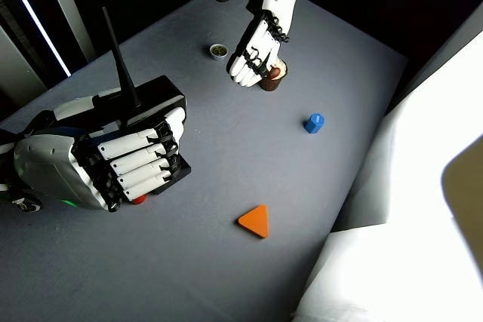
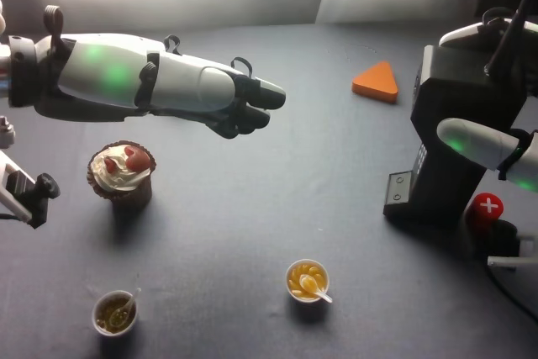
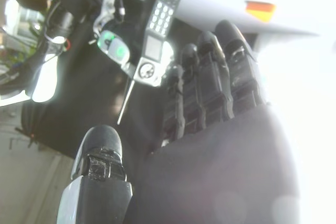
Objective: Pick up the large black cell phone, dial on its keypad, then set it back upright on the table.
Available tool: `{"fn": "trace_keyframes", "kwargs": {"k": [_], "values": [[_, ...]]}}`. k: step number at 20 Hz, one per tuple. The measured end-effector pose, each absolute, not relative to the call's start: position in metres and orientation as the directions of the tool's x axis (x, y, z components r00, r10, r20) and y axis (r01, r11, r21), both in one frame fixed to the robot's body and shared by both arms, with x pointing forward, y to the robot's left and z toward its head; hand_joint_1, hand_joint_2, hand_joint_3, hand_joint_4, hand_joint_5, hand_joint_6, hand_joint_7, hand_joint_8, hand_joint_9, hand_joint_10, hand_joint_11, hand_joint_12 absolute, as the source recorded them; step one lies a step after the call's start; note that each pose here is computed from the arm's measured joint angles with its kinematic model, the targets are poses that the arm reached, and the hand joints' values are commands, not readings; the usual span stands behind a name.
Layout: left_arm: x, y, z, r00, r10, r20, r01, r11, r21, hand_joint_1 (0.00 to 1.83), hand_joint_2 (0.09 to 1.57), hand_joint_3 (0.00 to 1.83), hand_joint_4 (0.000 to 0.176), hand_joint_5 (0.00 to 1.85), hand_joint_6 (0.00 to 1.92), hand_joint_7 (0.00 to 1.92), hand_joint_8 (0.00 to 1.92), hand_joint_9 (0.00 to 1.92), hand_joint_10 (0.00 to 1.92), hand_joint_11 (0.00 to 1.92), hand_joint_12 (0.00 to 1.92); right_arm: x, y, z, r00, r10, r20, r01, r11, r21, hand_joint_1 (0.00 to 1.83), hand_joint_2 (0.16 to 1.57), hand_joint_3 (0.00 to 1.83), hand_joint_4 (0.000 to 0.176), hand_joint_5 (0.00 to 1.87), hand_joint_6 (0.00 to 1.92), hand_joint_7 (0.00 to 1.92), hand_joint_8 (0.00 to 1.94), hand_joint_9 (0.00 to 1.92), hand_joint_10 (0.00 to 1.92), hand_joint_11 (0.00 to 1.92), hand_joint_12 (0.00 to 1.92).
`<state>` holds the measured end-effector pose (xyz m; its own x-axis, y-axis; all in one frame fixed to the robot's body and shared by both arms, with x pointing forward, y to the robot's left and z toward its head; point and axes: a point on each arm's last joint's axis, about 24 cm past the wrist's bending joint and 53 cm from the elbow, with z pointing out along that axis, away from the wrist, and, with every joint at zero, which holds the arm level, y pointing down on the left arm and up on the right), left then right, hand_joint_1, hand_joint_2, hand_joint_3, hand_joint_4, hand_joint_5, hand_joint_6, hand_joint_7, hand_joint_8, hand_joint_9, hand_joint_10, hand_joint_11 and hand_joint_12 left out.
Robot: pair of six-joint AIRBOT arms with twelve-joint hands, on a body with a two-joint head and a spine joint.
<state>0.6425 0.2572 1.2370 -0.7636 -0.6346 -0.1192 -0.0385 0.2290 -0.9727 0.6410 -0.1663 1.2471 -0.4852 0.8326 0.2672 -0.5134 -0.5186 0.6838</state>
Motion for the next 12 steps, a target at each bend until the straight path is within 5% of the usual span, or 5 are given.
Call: {"fn": "trace_keyframes", "kwargs": {"k": [12], "values": [[0.648,0.26,1.252,-0.752,-0.648,-0.123,-0.009,0.196,-0.981,0.0,1.23,0.0,0.069,0.16,0.0,0.26,0.0,0.25,0.0,0.0,0.65,0.641,-0.166,1.247,-0.486,0.831,0.269,-0.511,-0.52,0.684,1.38,1.11,0.0,0.0,0.98,0.85,0.96,0.98,0.93,1.27,0.9,1.31]]}}
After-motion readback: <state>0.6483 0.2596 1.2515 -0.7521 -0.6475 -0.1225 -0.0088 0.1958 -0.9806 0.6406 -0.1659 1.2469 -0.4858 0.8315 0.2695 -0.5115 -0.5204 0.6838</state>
